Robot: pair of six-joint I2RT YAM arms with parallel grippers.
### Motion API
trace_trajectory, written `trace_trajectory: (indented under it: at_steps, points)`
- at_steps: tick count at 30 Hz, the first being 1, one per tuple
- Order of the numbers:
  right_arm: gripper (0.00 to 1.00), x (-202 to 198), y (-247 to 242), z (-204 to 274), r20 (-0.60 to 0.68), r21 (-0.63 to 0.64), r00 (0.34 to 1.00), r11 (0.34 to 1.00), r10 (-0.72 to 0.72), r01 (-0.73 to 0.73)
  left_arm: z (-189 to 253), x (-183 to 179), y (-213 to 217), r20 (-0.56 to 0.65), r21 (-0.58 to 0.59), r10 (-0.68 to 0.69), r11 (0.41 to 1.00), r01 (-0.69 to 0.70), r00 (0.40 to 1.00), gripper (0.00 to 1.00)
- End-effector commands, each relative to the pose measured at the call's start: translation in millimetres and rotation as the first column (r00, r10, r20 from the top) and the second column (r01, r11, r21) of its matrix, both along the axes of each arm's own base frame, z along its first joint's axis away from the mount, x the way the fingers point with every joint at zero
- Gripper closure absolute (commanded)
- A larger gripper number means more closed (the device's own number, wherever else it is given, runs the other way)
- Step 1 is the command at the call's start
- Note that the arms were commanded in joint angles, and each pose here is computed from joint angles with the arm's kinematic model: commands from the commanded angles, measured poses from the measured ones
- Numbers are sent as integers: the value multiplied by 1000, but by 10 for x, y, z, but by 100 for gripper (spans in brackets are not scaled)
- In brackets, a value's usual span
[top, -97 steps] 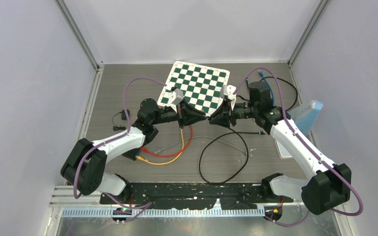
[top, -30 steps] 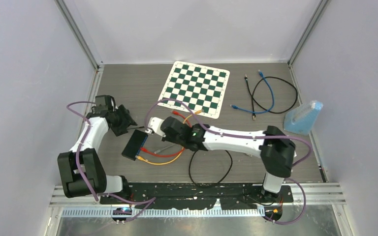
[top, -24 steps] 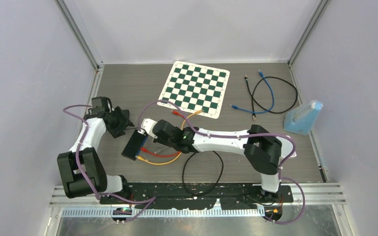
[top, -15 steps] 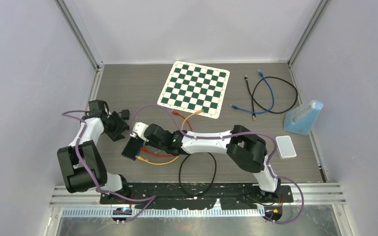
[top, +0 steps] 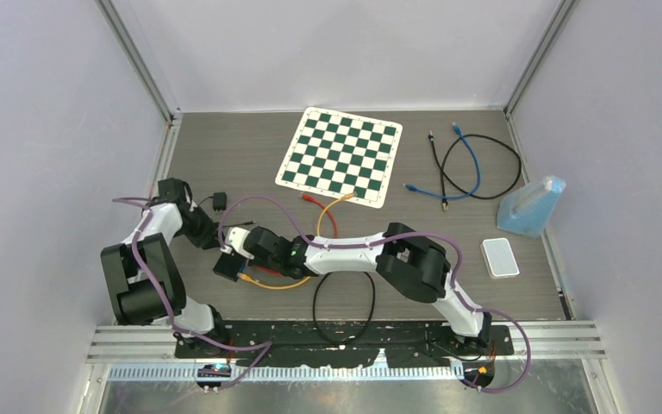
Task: Insert the plug into the switch port
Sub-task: Insert the connector into the switch port.
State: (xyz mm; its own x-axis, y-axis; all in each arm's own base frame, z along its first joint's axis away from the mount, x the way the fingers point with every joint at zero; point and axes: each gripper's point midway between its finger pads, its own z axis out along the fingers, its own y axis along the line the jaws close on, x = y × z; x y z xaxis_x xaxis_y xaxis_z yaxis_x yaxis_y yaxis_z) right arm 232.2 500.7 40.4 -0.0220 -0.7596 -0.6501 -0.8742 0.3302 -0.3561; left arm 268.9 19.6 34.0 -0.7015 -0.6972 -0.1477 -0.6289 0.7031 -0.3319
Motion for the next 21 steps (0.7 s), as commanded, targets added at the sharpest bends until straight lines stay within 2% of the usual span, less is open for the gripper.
trace_trajectory:
  at_steps: [1, 12, 21]
  points:
    - [95, 0, 231, 192, 19, 71, 1000, 997, 23, -24, 62, 72, 62, 17, 17, -13, 1000, 12, 1000, 79]
    - [95, 100, 215, -10, 1, 12, 1000, 1000, -17, 17, 33, 85, -19, 16, -33, -23, 999, 23, 1000, 90]
    - [95, 133, 204, 75, -23, 38, 999, 999, -29, 30, 41, 102, -52, 24, -55, -23, 998, 25, 999, 92]
